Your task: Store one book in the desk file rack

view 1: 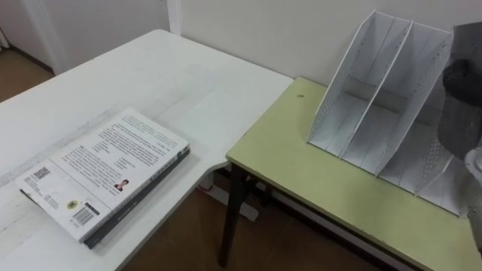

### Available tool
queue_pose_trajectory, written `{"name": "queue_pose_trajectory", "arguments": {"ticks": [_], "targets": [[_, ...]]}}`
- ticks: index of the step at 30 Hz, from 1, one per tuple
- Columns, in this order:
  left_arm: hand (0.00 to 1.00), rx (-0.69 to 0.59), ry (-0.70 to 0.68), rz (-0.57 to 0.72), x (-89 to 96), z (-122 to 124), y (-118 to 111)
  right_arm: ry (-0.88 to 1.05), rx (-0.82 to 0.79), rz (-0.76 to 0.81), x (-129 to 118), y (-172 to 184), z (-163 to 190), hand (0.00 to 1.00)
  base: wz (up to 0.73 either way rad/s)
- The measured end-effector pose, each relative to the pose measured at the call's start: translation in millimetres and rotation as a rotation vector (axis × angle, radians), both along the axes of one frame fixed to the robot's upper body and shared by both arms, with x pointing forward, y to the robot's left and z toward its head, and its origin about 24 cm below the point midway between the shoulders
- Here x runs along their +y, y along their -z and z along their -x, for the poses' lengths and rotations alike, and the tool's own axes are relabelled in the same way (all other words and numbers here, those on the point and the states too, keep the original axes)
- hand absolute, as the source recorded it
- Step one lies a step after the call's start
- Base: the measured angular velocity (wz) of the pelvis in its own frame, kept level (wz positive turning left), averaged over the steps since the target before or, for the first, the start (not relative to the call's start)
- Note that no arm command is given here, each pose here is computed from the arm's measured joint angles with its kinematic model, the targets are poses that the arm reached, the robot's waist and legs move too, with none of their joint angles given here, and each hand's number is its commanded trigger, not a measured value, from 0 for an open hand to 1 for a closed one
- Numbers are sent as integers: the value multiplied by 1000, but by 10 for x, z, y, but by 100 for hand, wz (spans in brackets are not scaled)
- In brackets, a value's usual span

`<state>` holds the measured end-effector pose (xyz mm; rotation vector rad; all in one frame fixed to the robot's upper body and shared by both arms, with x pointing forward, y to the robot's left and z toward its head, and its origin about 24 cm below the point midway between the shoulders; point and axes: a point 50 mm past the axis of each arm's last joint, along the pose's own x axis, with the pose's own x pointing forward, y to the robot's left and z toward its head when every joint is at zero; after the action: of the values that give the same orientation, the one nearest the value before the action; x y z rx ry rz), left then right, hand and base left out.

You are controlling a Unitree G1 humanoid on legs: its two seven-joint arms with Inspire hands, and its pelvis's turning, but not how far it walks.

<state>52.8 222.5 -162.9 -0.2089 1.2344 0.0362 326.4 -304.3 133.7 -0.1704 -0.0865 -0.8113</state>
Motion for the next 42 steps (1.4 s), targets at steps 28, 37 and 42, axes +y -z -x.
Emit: {"name": "queue_pose_trajectory", "arguments": {"ticks": [28, 37, 42], "targets": [[0, 7, -29, -55, 158, 19, -62, 83, -7, -275, -481, -94, -37, 0, 4], [0, 12, -30, -94, 242, 24, -80, 87, -14, -265, -511, -132, -27, 0, 0], [0, 13, -31, -95, 246, 25, -81, 80, -27, -267, -496, -173, -49, 0, 0]]}}
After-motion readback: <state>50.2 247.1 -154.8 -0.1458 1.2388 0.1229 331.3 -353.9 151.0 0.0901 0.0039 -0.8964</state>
